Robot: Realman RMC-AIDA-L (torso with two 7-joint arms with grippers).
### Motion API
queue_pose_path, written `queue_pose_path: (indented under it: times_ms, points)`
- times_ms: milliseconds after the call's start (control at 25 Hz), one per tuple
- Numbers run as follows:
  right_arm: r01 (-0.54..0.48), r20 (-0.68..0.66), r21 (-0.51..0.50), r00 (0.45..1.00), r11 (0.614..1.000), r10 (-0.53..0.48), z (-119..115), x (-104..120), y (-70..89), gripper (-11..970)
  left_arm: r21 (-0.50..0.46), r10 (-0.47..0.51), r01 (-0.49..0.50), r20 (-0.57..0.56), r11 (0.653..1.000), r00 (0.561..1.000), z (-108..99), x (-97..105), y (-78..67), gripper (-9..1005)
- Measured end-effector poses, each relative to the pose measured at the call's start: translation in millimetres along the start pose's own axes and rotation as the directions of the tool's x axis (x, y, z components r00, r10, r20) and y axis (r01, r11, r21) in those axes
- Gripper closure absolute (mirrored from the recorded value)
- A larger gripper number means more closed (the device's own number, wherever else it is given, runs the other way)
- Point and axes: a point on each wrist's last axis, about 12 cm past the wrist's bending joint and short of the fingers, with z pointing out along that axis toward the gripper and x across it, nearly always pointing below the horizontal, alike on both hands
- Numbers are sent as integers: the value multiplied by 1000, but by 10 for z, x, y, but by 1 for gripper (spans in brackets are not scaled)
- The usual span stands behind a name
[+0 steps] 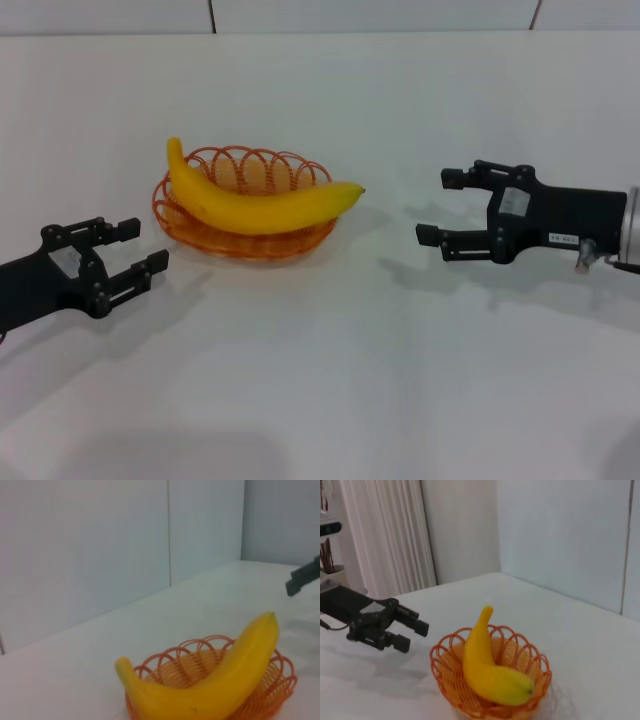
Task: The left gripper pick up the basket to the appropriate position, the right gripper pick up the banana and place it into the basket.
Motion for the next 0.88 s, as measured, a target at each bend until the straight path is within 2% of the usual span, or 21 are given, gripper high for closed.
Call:
queue_pose_path:
  times_ms: [440,880]
  points:
    - [-21,8,-19,1000,1000,21,25,130,105,65,-6,6,-6,17,1000,1000,12,41,-40,454]
    - [-20,20,-11,1000,1000,20,31,135,110,65,-5,6,-6,19,1000,1000,13,37,-39,453]
